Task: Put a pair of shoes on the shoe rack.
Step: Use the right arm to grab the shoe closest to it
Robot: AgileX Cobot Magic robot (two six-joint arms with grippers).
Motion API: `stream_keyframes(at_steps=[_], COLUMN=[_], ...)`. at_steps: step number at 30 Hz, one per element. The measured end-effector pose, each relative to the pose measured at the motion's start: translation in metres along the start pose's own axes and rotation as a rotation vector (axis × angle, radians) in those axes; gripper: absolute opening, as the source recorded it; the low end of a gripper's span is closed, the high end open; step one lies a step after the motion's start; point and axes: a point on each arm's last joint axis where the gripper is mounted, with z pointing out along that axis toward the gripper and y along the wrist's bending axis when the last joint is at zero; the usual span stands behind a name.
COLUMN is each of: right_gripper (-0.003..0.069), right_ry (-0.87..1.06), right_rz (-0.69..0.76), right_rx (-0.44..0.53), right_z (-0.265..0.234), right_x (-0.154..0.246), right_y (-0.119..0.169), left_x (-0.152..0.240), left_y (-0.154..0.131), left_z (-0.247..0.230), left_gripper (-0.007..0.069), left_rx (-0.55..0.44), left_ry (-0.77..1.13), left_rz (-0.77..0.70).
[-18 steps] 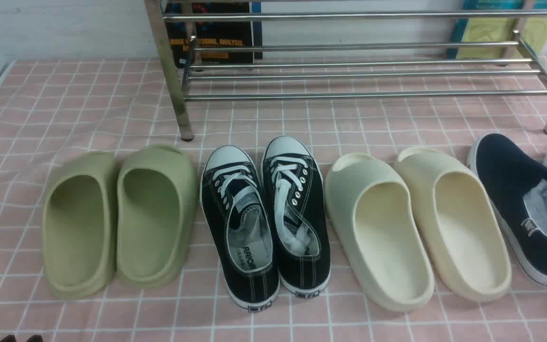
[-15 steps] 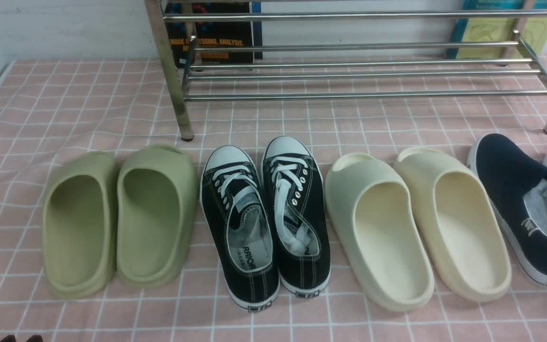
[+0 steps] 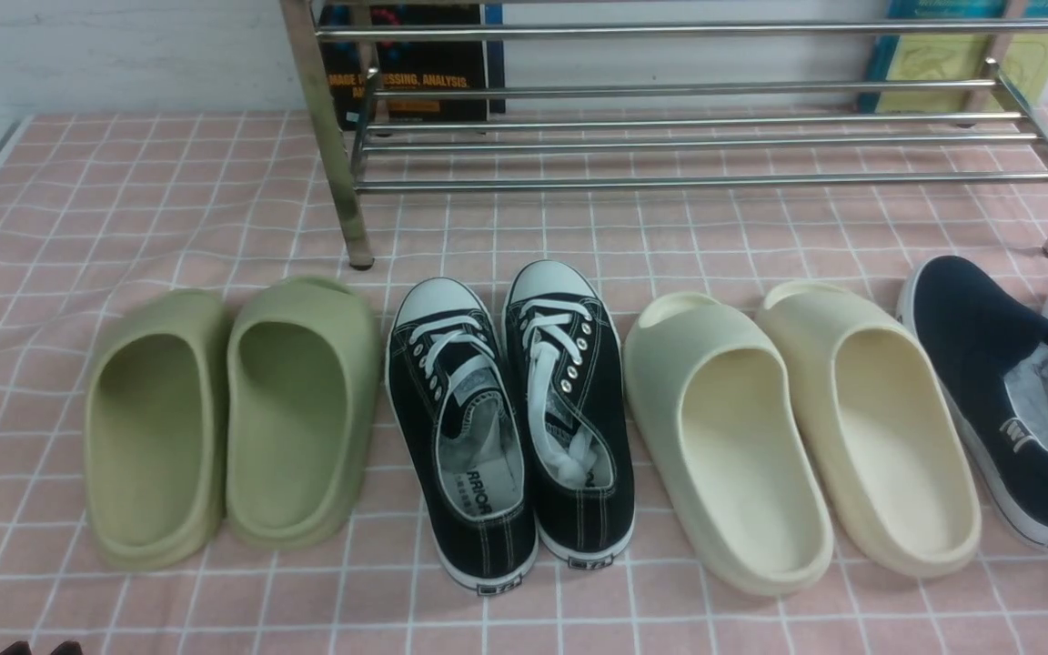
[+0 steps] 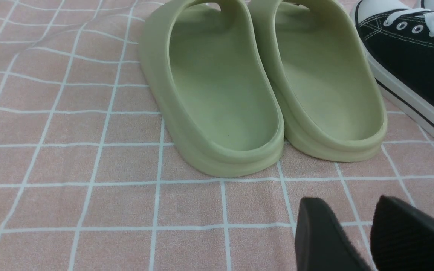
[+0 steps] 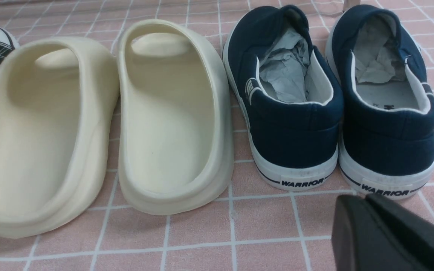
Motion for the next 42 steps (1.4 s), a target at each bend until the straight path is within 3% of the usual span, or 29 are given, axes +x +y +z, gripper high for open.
stream_keyframes(at_steps=[20, 24, 29, 36, 41, 42], right_gripper=[0.005, 0.0051, 0.0056, 0.0063, 0.0045, 0.0013], right_ry=[-0.03, -0.129, -0.508, -0.907, -0.921, -0.883], right_rz=[-0.01, -0.01, -0.045, 0.122, 0.143, 0.132], right_rx=[0.0, -0.011, -0.055, -0.202, -0.215, -0.196], right_z=[0.0, 0.0, -0.011, -0.035, -0.041, -0.046], right_x=[-0.002, -0.01, -0.042, -0.07, -0.079, -0.091], right_y=[0.0, 0.001, 0.005, 0.011, 0.012, 0.013], left_x=[0.0, 0.0, 0.0, 0.0, 0.0, 0.0], left_y=[0.0, 0.0, 0.0, 0.0, 0.0, 0.0], left_z=[0.0, 0.0, 0.0, 0.0, 0.0, 0.0], left_gripper=[0.0241, 0.0241, 0.0241, 0.0241, 0.0241, 0.0241], left_rx=[0.0, 0.0, 0.0, -0.001, -0.001, -0.001], left_ry=[0.0, 0.0, 0.0, 0.0, 0.0, 0.0], left_rz=[0.0, -0.001, -0.001, 0.001, 0.001, 0.001])
